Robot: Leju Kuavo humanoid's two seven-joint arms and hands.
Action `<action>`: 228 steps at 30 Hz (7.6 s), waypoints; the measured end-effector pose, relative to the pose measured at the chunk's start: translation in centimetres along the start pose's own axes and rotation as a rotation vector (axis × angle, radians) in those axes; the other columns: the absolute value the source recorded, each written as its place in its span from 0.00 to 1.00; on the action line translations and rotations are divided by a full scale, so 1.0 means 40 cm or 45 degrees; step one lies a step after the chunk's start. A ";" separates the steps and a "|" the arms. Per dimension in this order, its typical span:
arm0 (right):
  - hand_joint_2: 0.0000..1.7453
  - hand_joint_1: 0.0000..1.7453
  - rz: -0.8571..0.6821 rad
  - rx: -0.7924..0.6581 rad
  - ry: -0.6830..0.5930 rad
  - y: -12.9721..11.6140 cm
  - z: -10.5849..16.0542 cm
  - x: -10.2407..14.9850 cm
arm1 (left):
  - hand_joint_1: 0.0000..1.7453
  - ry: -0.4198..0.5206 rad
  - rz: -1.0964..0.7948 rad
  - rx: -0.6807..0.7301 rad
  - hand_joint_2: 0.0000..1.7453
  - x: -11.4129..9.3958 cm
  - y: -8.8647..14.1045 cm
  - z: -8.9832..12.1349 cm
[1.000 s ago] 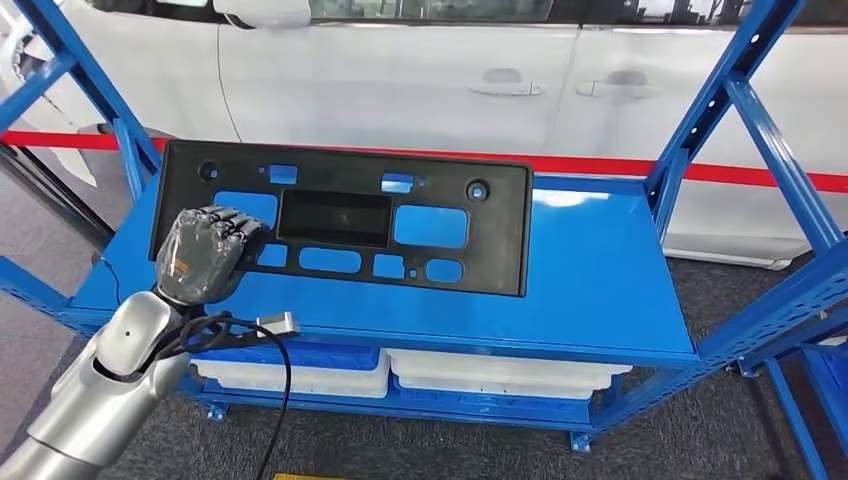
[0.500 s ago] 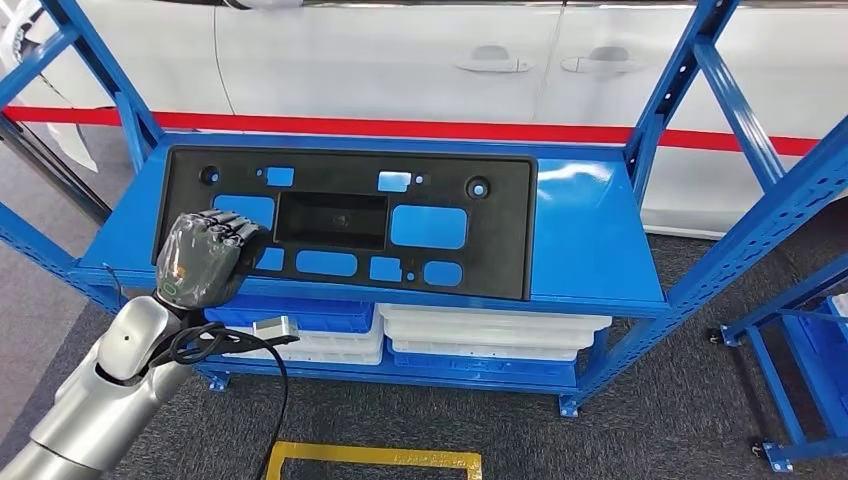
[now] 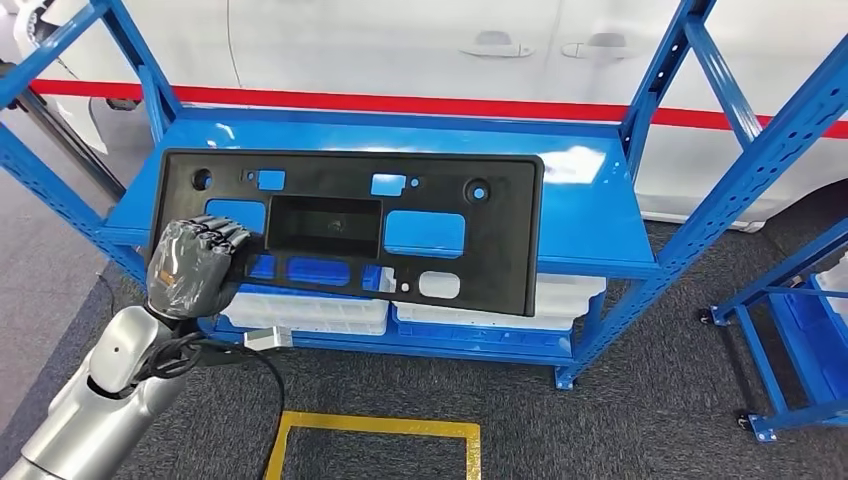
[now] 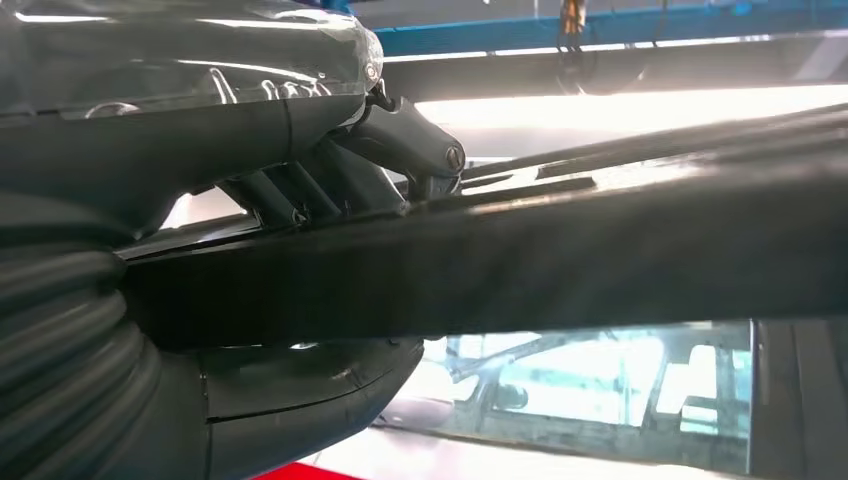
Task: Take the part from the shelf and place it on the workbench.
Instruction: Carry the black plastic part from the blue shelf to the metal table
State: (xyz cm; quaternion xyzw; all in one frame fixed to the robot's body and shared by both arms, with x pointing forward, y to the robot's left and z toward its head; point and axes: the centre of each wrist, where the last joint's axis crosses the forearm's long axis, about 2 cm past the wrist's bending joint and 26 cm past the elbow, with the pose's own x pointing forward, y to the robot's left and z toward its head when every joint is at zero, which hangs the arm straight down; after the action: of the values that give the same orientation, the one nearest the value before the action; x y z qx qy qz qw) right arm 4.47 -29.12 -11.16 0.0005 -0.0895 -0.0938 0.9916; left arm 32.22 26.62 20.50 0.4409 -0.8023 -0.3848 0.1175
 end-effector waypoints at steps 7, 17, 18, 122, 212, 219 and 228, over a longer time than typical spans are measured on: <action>0.00 0.00 -0.021 0.001 -0.003 0.001 0.000 -0.006 | 1.00 0.009 0.025 -0.011 1.00 0.005 0.005 0.016; 0.00 0.00 -0.051 0.039 -0.032 0.007 0.000 0.009 | 1.00 0.014 0.067 0.012 1.00 -0.031 0.019 0.015; 0.00 0.00 -0.055 0.045 -0.034 0.008 -0.001 0.010 | 1.00 0.015 0.067 0.011 1.00 -0.037 0.019 0.016; 0.00 0.00 -0.083 0.082 -0.036 0.018 -0.001 0.018 | 1.00 0.119 0.131 -0.081 1.00 -0.126 -0.001 0.071; 0.00 0.00 -0.029 0.108 -0.006 0.033 0.001 -0.007 | 1.00 0.324 0.089 -0.056 1.00 -0.159 0.061 0.111; 0.00 0.00 -0.035 0.108 -0.011 0.034 0.001 -0.005 | 1.00 0.335 0.098 -0.042 1.00 -0.160 0.068 0.103; 0.00 0.00 -0.043 0.091 0.014 0.033 0.002 -0.020 | 1.00 0.367 0.130 -0.027 1.00 -0.134 0.071 0.100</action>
State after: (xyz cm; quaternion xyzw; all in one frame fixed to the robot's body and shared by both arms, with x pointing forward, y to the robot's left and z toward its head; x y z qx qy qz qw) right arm 3.92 -27.66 -11.19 0.0378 -0.0873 -0.1072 0.9897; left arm 31.49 33.85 20.65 0.4490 -0.7944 -0.3195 0.2553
